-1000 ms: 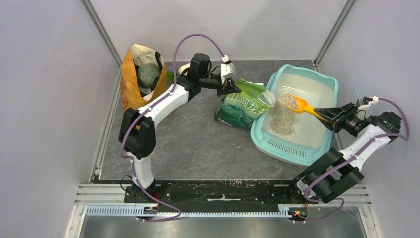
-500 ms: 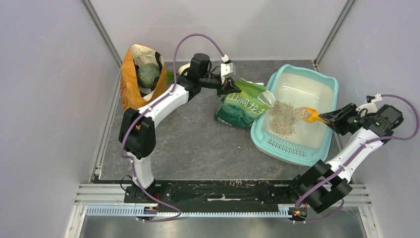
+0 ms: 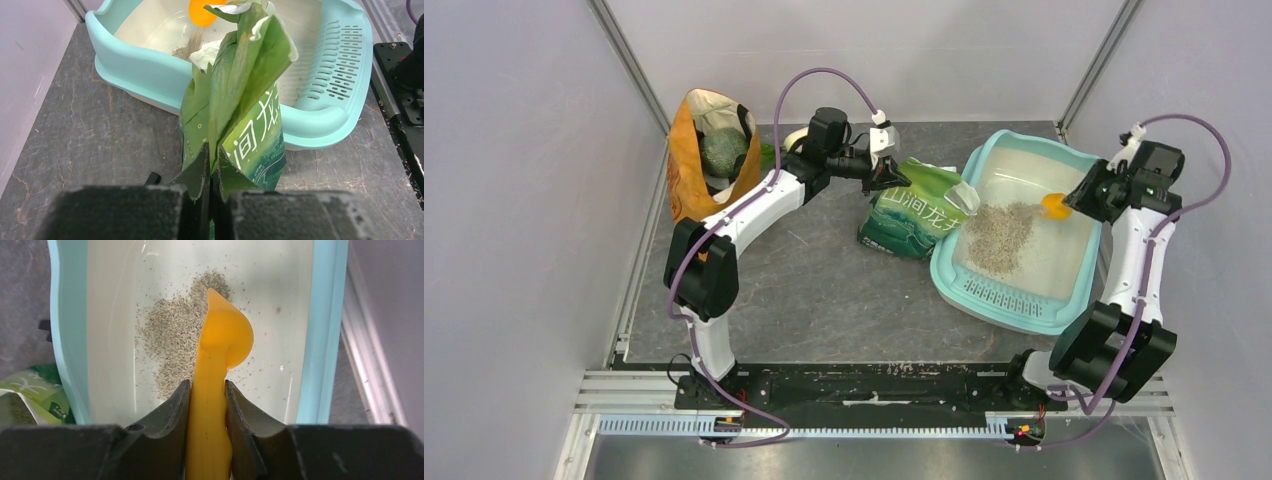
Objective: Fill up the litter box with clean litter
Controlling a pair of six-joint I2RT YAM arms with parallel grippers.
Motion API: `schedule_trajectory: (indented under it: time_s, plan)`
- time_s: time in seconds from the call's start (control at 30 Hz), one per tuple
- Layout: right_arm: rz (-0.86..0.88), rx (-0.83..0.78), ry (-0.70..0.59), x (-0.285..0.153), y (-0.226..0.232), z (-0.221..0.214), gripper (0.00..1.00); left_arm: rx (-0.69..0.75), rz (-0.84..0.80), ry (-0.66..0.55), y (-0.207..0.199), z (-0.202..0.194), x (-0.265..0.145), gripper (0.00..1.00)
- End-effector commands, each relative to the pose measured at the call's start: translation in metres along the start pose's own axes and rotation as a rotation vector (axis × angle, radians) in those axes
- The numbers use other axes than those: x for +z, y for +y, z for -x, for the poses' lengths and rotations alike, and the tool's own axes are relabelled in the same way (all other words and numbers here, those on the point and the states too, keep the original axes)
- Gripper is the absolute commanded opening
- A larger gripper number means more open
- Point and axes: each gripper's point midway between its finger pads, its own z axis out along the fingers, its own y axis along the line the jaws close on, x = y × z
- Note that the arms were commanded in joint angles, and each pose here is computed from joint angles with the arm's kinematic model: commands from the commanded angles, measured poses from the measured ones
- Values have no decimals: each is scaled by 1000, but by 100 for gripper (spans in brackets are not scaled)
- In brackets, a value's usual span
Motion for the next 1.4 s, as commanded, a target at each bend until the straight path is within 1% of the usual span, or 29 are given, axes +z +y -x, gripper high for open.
schedule_trajectory:
  time_s: [0.0, 0.1, 0.17, 0.2, 0.27, 0.3, 0.4, 0.5, 0.6, 0.7, 0.8, 1.03, 1.1, 1.27, 1.37]
  plan:
    - [-80, -271, -13, -22, -5, 20, 0, 185, 33, -122, 10, 65, -7, 2]
    - [-47, -351, 8, -35, 5, 24, 0, 185, 31, -115, 9, 62, -7, 2]
    - [21, -382, 24, -47, 19, 26, 0, 187, 29, -114, 8, 62, -8, 2]
    - [84, -386, 38, -56, 32, 29, 0, 192, 26, -115, 7, 62, -8, 2]
    - [207, -358, 72, -72, 57, 28, 0, 196, 23, -116, 5, 63, -9, 2]
    - [307, -344, 92, -84, 76, 26, 0, 198, 20, -115, 4, 62, -9, 2]
    - [513, -253, 108, -113, 117, 25, 0, 206, 19, -114, 2, 62, -11, 2]
    - [653, -200, 105, -135, 147, 24, 0, 211, 15, -113, -1, 62, -12, 2]
    - [713, -207, 109, -148, 163, 19, 0, 218, 11, -114, -3, 63, -13, 2]
    - [708, -224, 151, -145, 168, 9, 0, 225, 7, -116, -5, 64, -14, 2]
    - [671, -234, 178, -132, 167, 2, 0, 231, 7, -117, -5, 65, -15, 2]
    - [531, -301, 236, -93, 166, -12, 0, 272, 1, -120, -12, 73, -19, 2]
    - [519, -307, 261, -84, 170, -18, 0, 295, 0, -124, -14, 77, -21, 2]
    - [494, -344, 263, -62, 192, -24, 0, 337, -10, -115, -22, 78, -26, 2]
    - [434, -309, 315, -46, 197, -30, 0, 385, -14, -107, -26, 77, -27, 2]
